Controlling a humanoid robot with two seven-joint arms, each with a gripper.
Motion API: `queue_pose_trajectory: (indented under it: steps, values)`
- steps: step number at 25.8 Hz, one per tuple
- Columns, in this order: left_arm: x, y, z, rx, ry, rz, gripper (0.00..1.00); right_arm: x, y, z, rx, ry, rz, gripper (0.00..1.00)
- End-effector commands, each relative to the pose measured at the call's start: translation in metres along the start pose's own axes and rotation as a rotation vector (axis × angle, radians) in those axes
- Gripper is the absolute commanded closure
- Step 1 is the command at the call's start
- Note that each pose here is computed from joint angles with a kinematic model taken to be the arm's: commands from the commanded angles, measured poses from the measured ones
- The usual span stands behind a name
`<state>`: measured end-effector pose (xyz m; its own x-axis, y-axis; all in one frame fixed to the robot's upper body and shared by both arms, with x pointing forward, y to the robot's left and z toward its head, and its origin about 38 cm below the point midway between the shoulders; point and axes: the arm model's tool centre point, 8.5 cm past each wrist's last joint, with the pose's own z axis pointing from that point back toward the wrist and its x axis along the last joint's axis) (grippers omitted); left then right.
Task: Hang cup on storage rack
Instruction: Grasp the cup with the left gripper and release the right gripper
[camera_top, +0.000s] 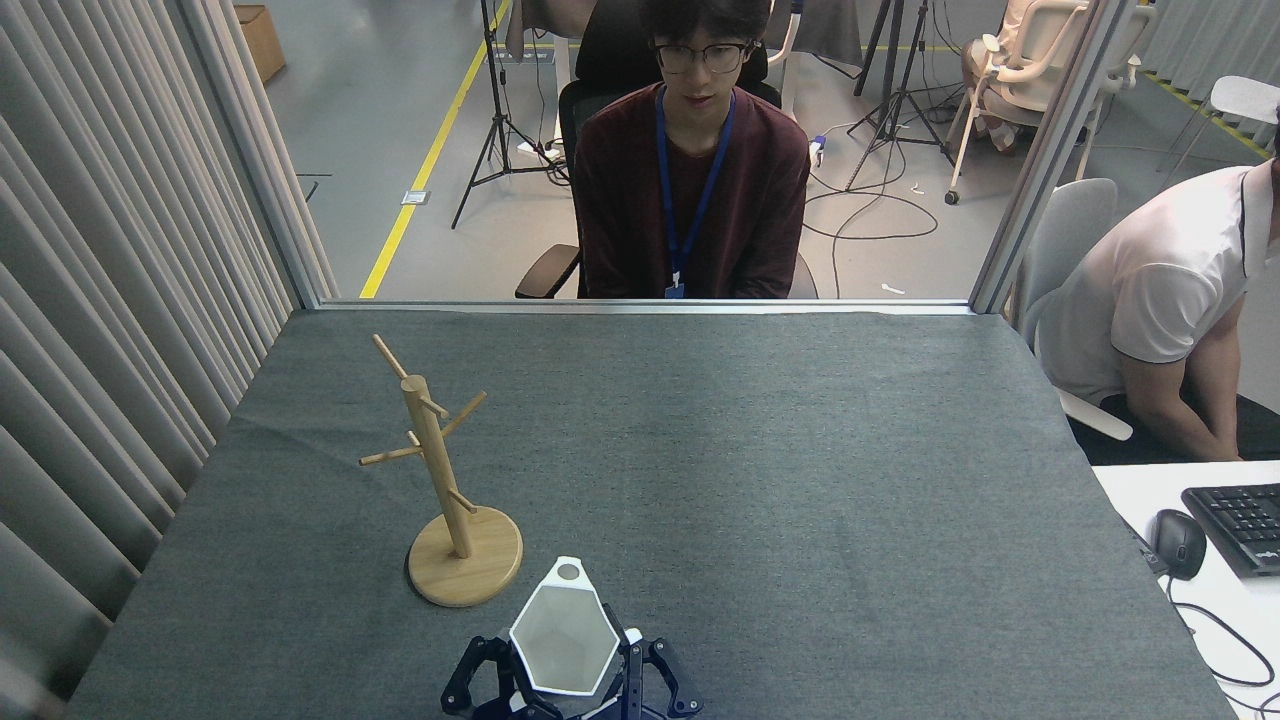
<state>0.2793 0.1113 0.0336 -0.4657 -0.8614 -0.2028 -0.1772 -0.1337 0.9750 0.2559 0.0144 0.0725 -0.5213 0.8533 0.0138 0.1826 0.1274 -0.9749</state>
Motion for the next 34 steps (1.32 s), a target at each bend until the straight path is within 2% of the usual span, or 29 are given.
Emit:
queue_pose_trajectory:
  steps: [1, 3, 5, 7, 9, 10, 13, 14, 17, 18, 23, 29, 32, 34]
  values:
    - [0.000, 0.001, 0.000, 0.013, 0.002, 0.000, 0.01, 0.002, 0.002, 0.002, 0.005, -0.004, -0.004, 0.39]
    - [-0.001, 0.002, 0.000, 0.014, 0.005, -0.002, 0.06, 0.002, 0.002, 0.002, 0.006, -0.004, -0.005, 0.39]
    - [-0.001, 0.002, 0.000, 0.018, 0.004, -0.001, 0.20, 0.002, 0.002, 0.002, 0.006, -0.004, -0.005, 0.39]
    - [-0.001, 0.004, 0.000, 0.033, 0.002, -0.003, 0.29, 0.002, 0.002, 0.002, 0.005, -0.004, -0.004, 0.39]
    - [-0.002, 0.004, 0.000, 0.036, 0.001, -0.005, 0.46, 0.002, 0.002, 0.002, 0.006, -0.002, -0.005, 0.39]
    - [-0.002, 0.004, 0.000, 0.036, 0.001, -0.005, 0.51, 0.002, 0.002, 0.002, 0.006, -0.002, -0.005, 0.38]
    - [-0.002, 0.004, 0.000, 0.037, 0.001, -0.006, 0.53, 0.001, 0.002, 0.002, 0.006, 0.002, -0.003, 0.37]
    - [-0.002, 0.004, 0.000, 0.039, 0.001, -0.006, 0.53, 0.001, 0.002, 0.002, 0.006, 0.005, -0.002, 0.33]
    - [-0.002, 0.005, 0.001, 0.050, 0.001, -0.006, 0.53, 0.000, 0.002, 0.002, 0.001, 0.017, -0.004, 0.04]
    - [-0.001, 0.005, 0.001, 0.052, -0.001, -0.005, 0.53, 0.000, 0.002, 0.002, 0.000, 0.018, -0.005, 0.02]
    - [-0.002, 0.005, 0.001, 0.051, 0.001, -0.006, 0.53, -0.002, -0.005, 0.001, -0.027, 0.023, -0.003, 0.02]
    - [-0.002, 0.006, 0.001, 0.063, -0.002, -0.008, 0.53, -0.010, -0.043, -0.006, -0.167, 0.045, 0.003, 0.02]
    - [-0.002, 0.006, 0.002, 0.067, -0.002, -0.007, 0.53, -0.029, -0.056, -0.007, -0.216, 0.107, 0.004, 0.02]
    - [-0.002, 0.007, 0.002, 0.072, 0.000, -0.007, 0.53, -0.063, -0.055, -0.006, -0.217, 0.238, -0.012, 0.02]
